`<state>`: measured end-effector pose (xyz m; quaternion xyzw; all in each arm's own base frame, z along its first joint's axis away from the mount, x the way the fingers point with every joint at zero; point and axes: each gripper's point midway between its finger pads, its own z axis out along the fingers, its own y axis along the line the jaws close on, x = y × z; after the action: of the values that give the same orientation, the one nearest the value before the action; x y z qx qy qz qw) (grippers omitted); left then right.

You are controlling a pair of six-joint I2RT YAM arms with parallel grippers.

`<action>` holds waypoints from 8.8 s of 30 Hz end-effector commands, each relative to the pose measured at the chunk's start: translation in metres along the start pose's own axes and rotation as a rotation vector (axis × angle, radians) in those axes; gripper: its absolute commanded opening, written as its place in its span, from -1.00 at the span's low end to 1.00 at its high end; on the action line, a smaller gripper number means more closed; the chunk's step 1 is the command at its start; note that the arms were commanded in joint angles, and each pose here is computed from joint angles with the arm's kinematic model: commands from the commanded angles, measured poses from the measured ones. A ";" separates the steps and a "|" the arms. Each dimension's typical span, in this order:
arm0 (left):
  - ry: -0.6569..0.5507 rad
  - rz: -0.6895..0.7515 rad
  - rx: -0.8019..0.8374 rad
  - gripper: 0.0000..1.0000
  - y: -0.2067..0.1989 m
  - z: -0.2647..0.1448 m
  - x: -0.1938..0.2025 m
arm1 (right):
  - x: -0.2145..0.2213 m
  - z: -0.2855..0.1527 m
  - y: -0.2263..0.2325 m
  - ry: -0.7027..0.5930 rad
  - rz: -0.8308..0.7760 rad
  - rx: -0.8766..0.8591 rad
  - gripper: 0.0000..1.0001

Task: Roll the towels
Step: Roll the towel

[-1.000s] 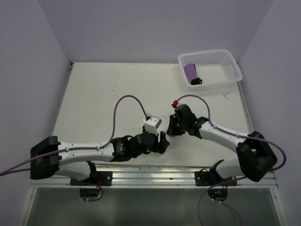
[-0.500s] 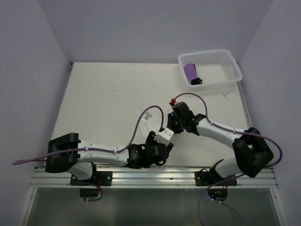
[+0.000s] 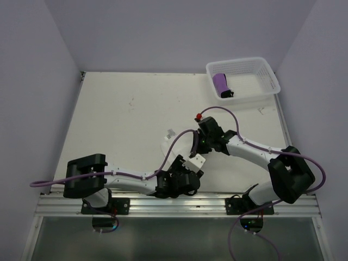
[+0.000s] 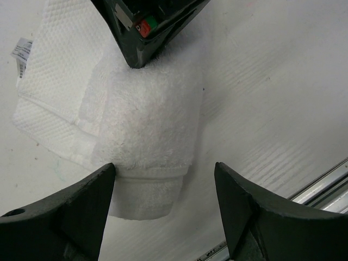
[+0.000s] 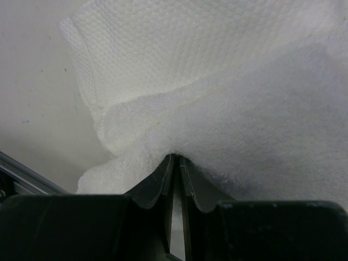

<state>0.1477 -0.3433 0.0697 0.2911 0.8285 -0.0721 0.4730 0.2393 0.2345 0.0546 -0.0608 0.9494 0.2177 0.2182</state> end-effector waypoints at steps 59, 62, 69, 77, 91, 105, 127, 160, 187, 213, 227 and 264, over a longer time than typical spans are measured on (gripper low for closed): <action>0.247 -0.242 0.362 -1.00 -0.043 0.048 0.030 | -0.062 -0.098 -0.036 -0.147 -0.063 0.239 0.14; 0.287 -0.230 0.358 -1.00 -0.046 0.053 0.037 | -0.065 -0.122 -0.042 -0.212 -0.037 0.268 0.19; 0.336 -0.227 0.363 -1.00 -0.053 0.059 0.042 | -0.036 -0.141 -0.082 -0.238 0.096 0.435 0.24; 0.348 -0.232 0.367 -1.00 -0.057 0.062 0.040 | -0.004 -0.132 -0.118 -0.255 0.349 0.502 0.79; 0.336 -0.256 0.345 -1.00 -0.048 0.055 0.041 | -0.021 -0.110 -0.124 -0.317 0.667 0.346 0.97; 0.305 -0.267 0.366 -1.00 -0.048 0.046 0.025 | 0.000 -0.075 -0.177 -0.299 0.786 0.455 0.91; 0.149 -0.485 0.469 -1.00 -0.050 0.007 0.001 | -0.013 0.005 -0.187 -0.021 0.590 0.333 -0.55; 0.234 -0.791 0.429 -1.00 -0.074 -0.020 0.076 | -0.093 -0.012 -0.077 -0.040 0.095 0.287 0.68; 0.310 -0.810 0.512 -1.00 -0.069 -0.002 0.082 | -0.099 -0.026 -0.083 -0.026 0.044 0.342 0.41; 0.267 -0.705 0.325 -1.00 -0.055 0.036 0.049 | 0.017 -0.097 -0.057 -0.114 0.304 0.135 0.97; 0.242 -0.685 0.323 -1.00 -0.066 0.046 0.024 | 0.042 -0.053 -0.090 -0.176 0.487 0.227 0.71; -0.067 -0.736 -0.047 -0.66 0.083 0.015 0.004 | -0.005 0.001 0.010 0.002 -0.191 -0.348 -0.24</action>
<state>0.1769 -0.2737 0.0629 -0.0335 0.8781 -0.2464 0.4087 0.2364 0.2327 0.0510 -0.1411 0.9072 0.3377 0.2076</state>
